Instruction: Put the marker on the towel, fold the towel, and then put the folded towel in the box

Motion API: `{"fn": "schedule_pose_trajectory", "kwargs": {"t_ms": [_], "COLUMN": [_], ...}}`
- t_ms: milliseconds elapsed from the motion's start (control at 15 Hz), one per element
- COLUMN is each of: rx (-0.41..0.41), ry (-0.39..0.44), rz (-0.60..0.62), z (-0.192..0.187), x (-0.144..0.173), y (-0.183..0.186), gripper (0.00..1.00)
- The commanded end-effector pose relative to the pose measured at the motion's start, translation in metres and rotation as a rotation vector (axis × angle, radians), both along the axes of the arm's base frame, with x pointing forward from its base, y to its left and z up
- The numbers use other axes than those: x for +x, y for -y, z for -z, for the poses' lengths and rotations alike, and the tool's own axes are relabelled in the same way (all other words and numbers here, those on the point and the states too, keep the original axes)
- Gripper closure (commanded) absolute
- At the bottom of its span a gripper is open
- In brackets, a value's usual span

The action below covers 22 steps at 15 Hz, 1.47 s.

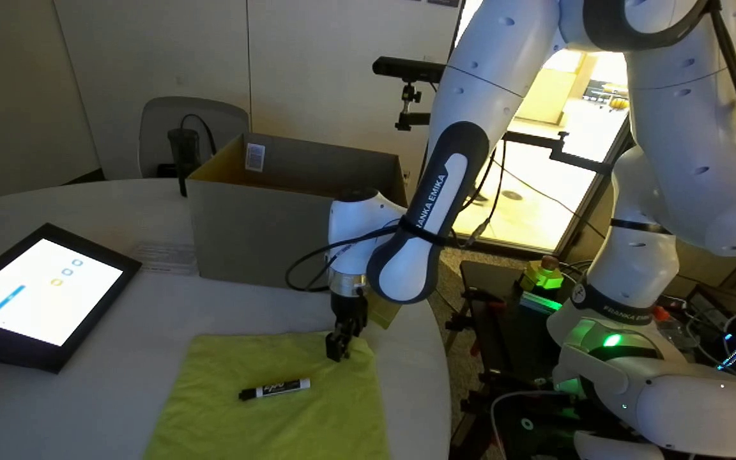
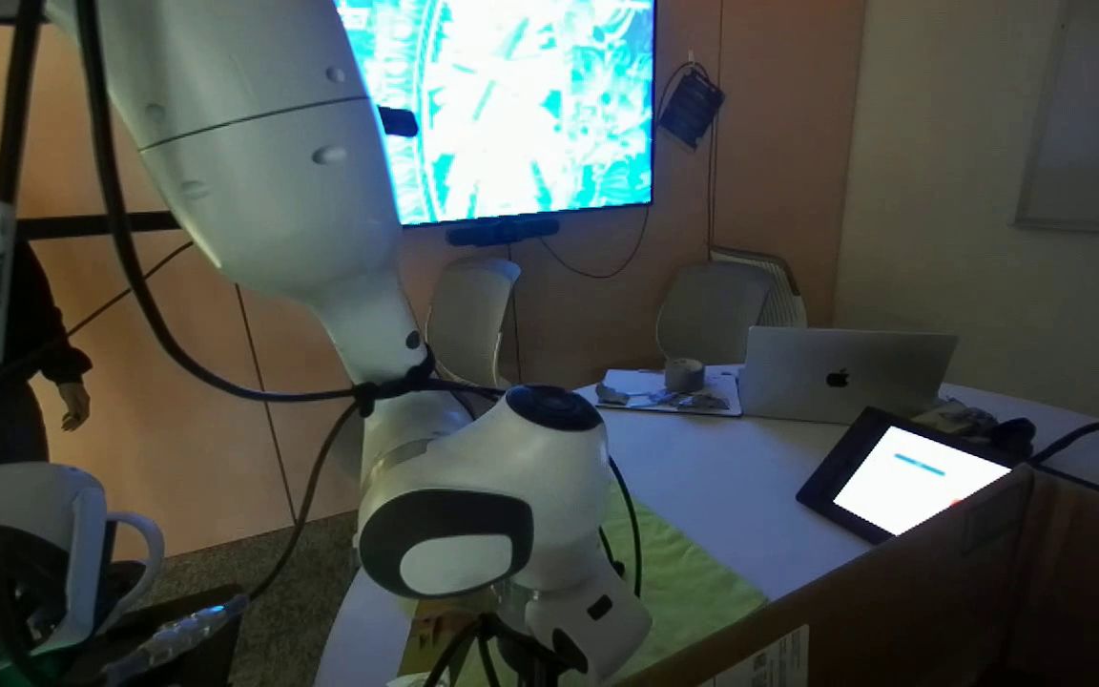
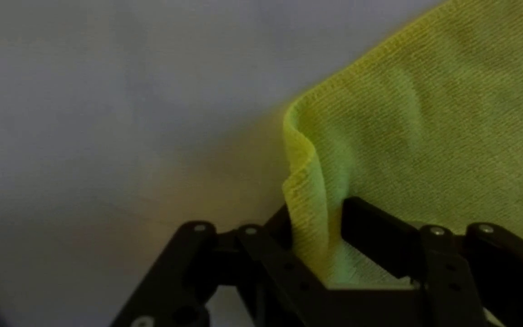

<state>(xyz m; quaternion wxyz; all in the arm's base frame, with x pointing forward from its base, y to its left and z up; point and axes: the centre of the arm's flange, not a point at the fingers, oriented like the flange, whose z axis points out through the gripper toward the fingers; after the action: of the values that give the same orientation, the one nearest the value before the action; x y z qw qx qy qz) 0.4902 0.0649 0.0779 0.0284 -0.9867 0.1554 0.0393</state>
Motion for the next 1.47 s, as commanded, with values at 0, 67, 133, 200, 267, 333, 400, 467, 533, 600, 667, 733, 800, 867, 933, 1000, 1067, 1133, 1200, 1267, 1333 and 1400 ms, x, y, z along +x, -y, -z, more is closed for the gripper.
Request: {"fn": "schedule_pose_trajectory", "kwargs": {"t_ms": [0,67,133,200,267,333,400,467,533,600,667,733,800,867,933,1000,1067,1133,1200,1267,1333,1400], "rx": [0.03,0.044,0.046,0.062,0.074,0.09,0.11,0.132,0.15,0.175,0.201,0.219,0.238,0.269,0.284,0.298,0.306,0.314,0.32,0.328,0.337,0.352], "ry": [-0.008,-0.013,-0.015,-0.022,-0.025,-0.034,-0.041,-0.052,-0.062,-0.074,-0.09,-0.106,-0.123,-0.144,-0.161,-0.176,-0.186,-0.192,-0.196,-0.198,-0.201,-0.206], "rz": [-0.026,-0.035,-0.044,-0.061,-0.084,-0.109,-0.14,-0.179,-0.214,-0.249,-0.287,-0.323,-0.355,-0.394,-0.429,-0.47,-0.505,-0.542,-0.578,-0.608,-0.64,-0.672], "z": [0.002,0.0,-0.001,-0.004,-0.007,-0.01,-0.015,-0.021,-0.025,-0.03,-0.032,-0.032,-0.031,-0.029,-0.028,-0.027,-0.027,-0.028,-0.03,-0.032,-0.032,-0.032], "x": [0.001,0.001,0.001,0.001,0.002,0.003,0.004,0.005,0.007,0.008,0.01,0.012,0.014,0.018,0.02,0.024,0.027,0.03,0.033,0.037,0.041,0.045], "y": [0.0,-0.001,-0.001,-0.001,-0.001,-0.001,-0.001,-0.001,-0.001,-0.002,-0.002,-0.004,-0.005,-0.007,-0.01,-0.014,-0.018,-0.023,-0.028,-0.033,-0.039,-0.044], "gripper": [0.87,0.88,0.84,0.83,0.82,0.82,0.82,0.83,0.84,0.84,0.85,0.84,0.85,0.84,0.84,0.83,0.84,0.84,0.85,0.84,0.85,0.83]}}
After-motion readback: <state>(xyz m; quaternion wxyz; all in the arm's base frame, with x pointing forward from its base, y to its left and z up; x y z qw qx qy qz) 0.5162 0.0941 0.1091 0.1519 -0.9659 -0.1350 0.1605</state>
